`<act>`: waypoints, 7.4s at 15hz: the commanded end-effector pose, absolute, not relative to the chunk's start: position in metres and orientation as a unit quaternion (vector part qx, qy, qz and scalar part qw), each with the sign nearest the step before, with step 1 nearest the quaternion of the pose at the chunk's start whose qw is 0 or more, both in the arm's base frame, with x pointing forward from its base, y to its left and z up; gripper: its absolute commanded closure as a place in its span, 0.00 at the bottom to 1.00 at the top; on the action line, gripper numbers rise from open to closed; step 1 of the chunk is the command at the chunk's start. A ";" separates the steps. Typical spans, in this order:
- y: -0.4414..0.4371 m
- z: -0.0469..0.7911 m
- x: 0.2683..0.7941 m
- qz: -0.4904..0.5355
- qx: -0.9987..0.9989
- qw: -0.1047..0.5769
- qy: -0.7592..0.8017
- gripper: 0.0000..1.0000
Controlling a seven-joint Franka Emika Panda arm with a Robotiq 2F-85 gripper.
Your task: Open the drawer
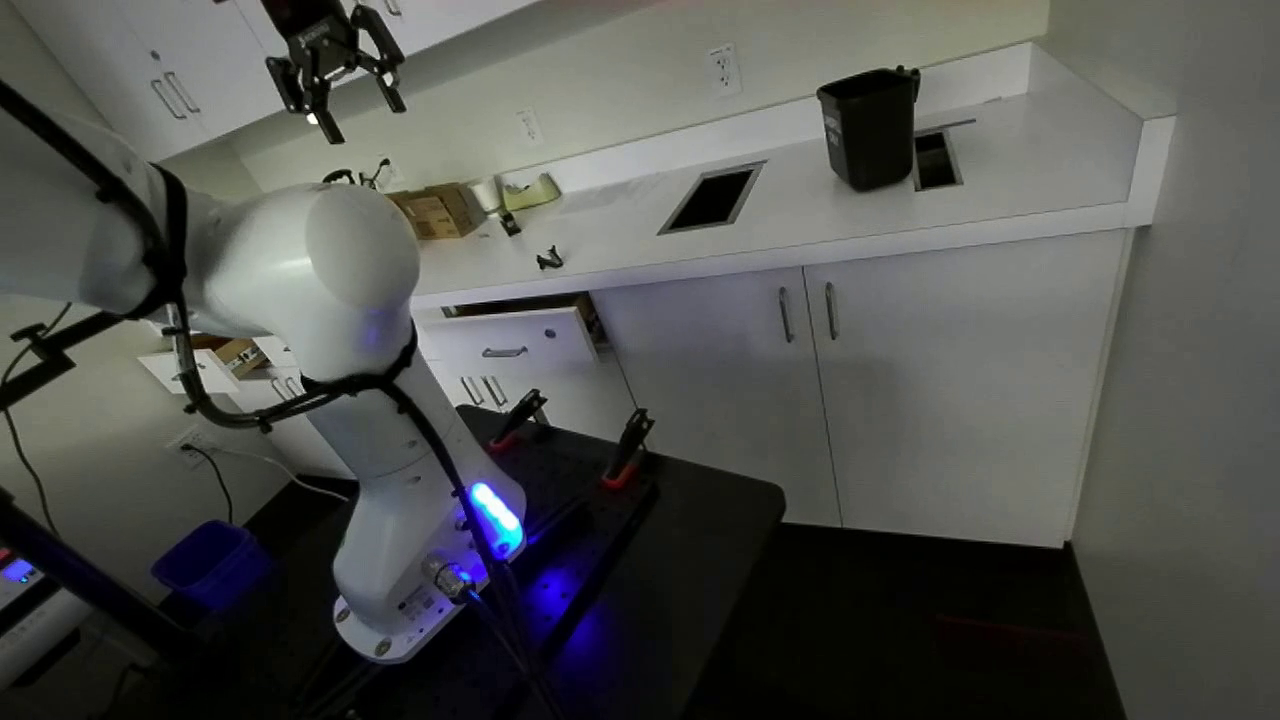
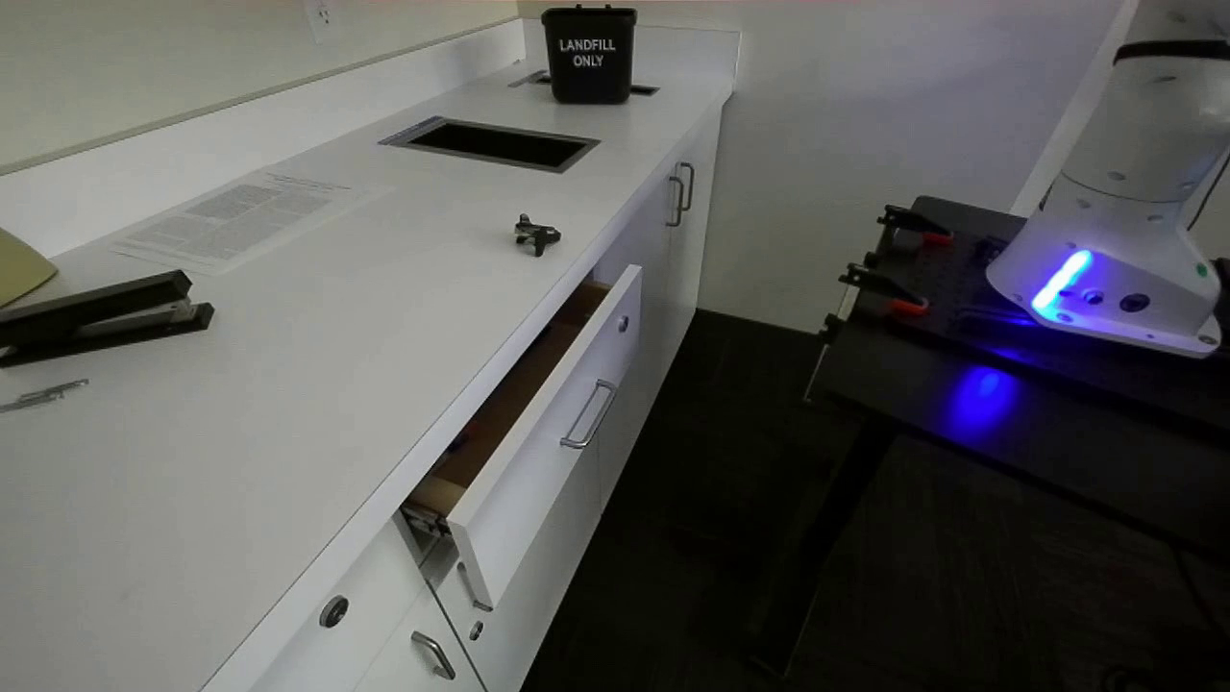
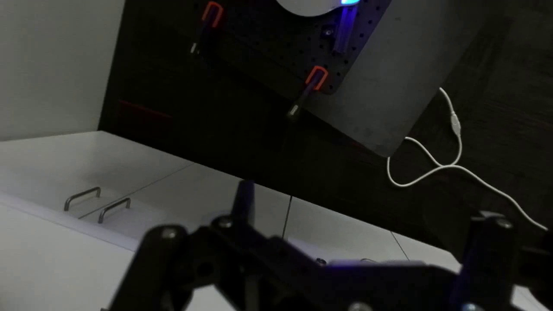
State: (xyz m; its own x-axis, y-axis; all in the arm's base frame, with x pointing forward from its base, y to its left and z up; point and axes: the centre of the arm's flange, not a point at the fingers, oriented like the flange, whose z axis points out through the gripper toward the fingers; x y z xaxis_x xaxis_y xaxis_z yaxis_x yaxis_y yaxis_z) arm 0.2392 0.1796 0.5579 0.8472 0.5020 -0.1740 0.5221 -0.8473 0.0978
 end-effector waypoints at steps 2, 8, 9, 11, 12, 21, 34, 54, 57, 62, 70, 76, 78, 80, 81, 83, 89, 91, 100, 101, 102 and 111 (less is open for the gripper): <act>0.227 0.516 0.231 -0.083 0.925 0.143 0.341 0.00; 0.227 0.515 0.224 -0.096 0.923 0.145 0.343 0.00; 0.227 0.515 0.224 -0.096 0.923 0.145 0.343 0.00; 0.237 0.509 0.225 -0.093 0.922 0.170 0.335 0.00; 0.245 0.503 0.224 -0.091 0.919 0.190 0.333 0.00; 0.361 0.362 0.194 -0.052 0.846 0.353 0.396 0.00; 0.389 0.291 0.190 0.031 0.806 0.408 0.428 0.00; 0.461 0.098 0.194 0.212 0.697 0.568 0.384 0.00; 0.471 0.077 0.207 0.264 0.644 0.571 0.435 0.00; 0.486 0.033 0.216 0.375 0.581 0.530 0.491 0.00; 0.481 -0.022 0.204 0.399 0.582 0.507 0.494 0.00; 0.475 -0.028 0.204 0.383 0.581 0.516 0.499 0.00; 0.477 -0.030 0.207 0.384 0.580 0.518 0.497 0.00; 0.480 -0.039 0.213 0.386 0.578 0.517 0.500 0.00; 0.481 -0.043 0.215 0.388 0.575 0.516 0.502 0.00; 0.482 -0.050 0.220 0.395 0.568 0.515 0.505 0.00; 0.477 -0.072 0.233 0.408 0.554 0.524 0.502 0.00; 0.477 -0.077 0.235 0.409 0.551 0.527 0.501 0.25; 0.485 -0.079 0.241 0.418 0.545 0.532 0.494 0.88; 0.485 -0.078 0.243 0.420 0.544 0.534 0.492 0.95; 0.486 -0.076 0.243 0.422 0.543 0.537 0.489 1.00; 0.497 -0.074 0.198 0.419 0.561 0.522 0.487 0.97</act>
State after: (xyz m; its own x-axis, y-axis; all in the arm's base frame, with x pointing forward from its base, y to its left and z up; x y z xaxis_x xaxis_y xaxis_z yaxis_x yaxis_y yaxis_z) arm 0.2339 0.4840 -0.0737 0.1888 0.9809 -0.0472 0.1040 0.0278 0.9942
